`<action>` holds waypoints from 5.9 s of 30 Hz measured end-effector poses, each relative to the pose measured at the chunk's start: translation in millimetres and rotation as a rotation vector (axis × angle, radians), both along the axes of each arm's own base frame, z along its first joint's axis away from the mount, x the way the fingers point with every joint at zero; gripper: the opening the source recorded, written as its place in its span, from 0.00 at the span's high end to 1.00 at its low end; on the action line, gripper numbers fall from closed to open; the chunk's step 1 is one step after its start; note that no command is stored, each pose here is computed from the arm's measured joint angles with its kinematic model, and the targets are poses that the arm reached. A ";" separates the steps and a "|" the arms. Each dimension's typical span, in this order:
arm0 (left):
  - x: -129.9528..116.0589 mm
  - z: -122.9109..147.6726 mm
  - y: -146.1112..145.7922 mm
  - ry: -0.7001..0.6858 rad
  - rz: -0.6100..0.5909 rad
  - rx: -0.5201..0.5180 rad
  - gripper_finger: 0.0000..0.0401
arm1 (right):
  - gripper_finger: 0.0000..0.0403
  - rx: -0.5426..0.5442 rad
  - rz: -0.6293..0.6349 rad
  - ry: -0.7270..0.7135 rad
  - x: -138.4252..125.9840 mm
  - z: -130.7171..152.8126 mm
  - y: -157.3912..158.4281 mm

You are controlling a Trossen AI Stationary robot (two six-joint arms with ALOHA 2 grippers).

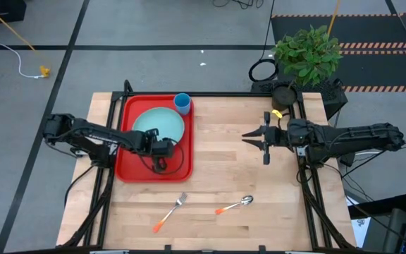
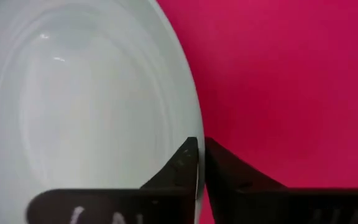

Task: Pick and place plate/cup/fork/spoon on tray
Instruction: Put the light green plate on the red serving tray to the bottom right of the blue cup, then put the orange fork on the red serving tray to the right of the light green plate

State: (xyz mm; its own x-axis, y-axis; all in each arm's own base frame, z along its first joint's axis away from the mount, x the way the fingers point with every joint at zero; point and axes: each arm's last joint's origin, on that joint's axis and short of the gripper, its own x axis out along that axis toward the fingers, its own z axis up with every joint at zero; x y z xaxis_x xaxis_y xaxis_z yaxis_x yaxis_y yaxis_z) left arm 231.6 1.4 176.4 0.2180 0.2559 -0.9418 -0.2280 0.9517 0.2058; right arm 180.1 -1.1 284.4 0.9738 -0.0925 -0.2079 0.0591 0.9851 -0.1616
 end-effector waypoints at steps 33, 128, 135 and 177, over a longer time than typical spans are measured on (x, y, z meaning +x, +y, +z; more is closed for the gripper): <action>29.2 53.1 -27.4 -0.213 0.155 -0.260 0.80 | 0.85 0.121 -0.024 0.031 -0.9 -4.0 0.8; 93.2 15.7 -215.5 0.158 0.078 -0.058 0.95 | 0.85 0.192 0.293 0.310 -15.0 -26.1 41.1; 92.2 28.9 -189.3 0.334 -0.005 0.040 0.98 | 0.85 0.191 0.291 0.332 -16.0 -27.9 40.9; 60.5 14.6 -74.2 0.061 -0.193 0.033 0.96 | 0.85 0.230 0.270 0.396 -18.7 -43.0 40.7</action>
